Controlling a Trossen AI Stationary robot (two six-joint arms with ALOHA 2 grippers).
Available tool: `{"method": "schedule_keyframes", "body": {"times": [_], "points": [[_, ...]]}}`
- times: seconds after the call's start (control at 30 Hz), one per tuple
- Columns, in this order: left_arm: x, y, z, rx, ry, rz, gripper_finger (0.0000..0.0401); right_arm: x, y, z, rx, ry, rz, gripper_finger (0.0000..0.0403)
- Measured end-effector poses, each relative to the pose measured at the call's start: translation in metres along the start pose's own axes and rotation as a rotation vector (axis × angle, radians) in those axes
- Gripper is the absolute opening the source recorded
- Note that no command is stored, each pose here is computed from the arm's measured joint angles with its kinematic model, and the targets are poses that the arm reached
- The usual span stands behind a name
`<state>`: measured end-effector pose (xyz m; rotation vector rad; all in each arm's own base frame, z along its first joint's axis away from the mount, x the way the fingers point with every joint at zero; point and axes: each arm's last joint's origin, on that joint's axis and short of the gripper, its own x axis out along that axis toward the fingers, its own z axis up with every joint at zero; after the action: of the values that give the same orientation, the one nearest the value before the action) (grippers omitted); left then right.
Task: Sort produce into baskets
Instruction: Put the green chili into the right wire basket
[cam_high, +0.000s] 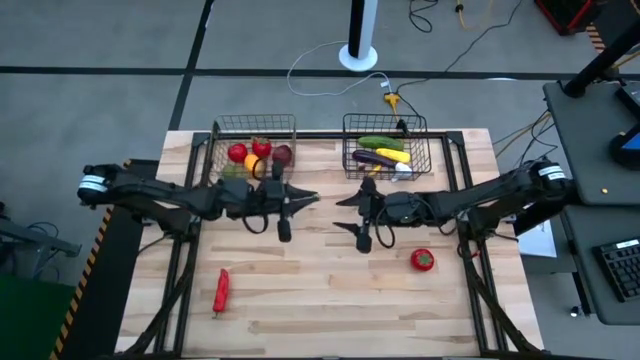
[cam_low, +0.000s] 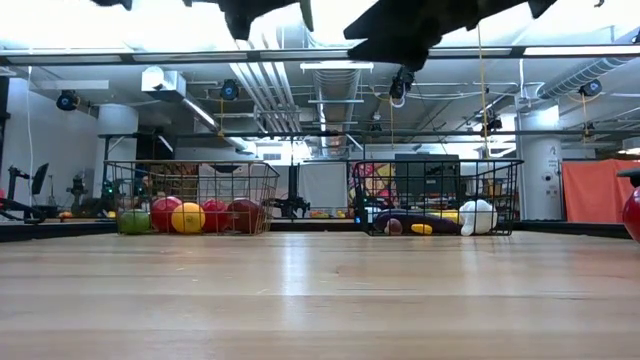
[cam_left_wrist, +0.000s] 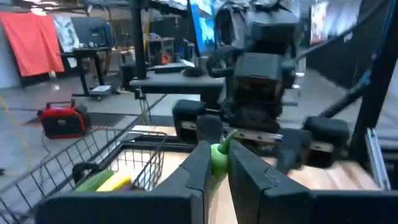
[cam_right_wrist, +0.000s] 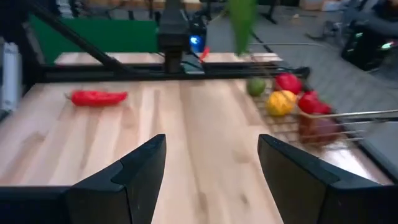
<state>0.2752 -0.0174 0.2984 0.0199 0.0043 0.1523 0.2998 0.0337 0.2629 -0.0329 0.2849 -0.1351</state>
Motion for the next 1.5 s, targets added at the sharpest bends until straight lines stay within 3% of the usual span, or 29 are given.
{"method": "schedule_keyframes", "body": {"times": [0.23,0.37,0.6,0.83,1.1,1.27,1.5], "points": [[-0.002,-0.013,-0.038,-0.134,-0.077,-0.047,0.0022,0.024,0.007,-0.007,0.020,-0.093,0.014,0.0247],[-0.003,-0.018,-0.054,-0.148,-0.025,-0.059,0.0022,0.031,0.008,-0.011,0.026,-0.095,-0.017,0.0247],[0.002,-0.021,-0.057,-0.172,-0.012,-0.057,0.0022,0.042,0.011,-0.006,-0.003,-0.088,-0.008,0.0232],[0.007,-0.023,-0.056,-0.161,-0.001,-0.058,0.0022,0.054,0.015,-0.003,-0.019,-0.040,0.025,0.0180],[0.005,-0.022,-0.058,-0.158,0.013,-0.057,0.0025,0.051,0.015,0.002,-0.034,-0.022,0.024,0.0073],[0.005,-0.022,-0.059,-0.205,0.018,-0.056,0.0052,0.051,0.015,0.001,-0.045,0.001,0.033,0.0023],[0.006,-0.023,-0.060,-0.201,0.044,-0.061,0.0151,0.051,0.014,0.004,-0.053,0.126,0.026,0.0030]]}}
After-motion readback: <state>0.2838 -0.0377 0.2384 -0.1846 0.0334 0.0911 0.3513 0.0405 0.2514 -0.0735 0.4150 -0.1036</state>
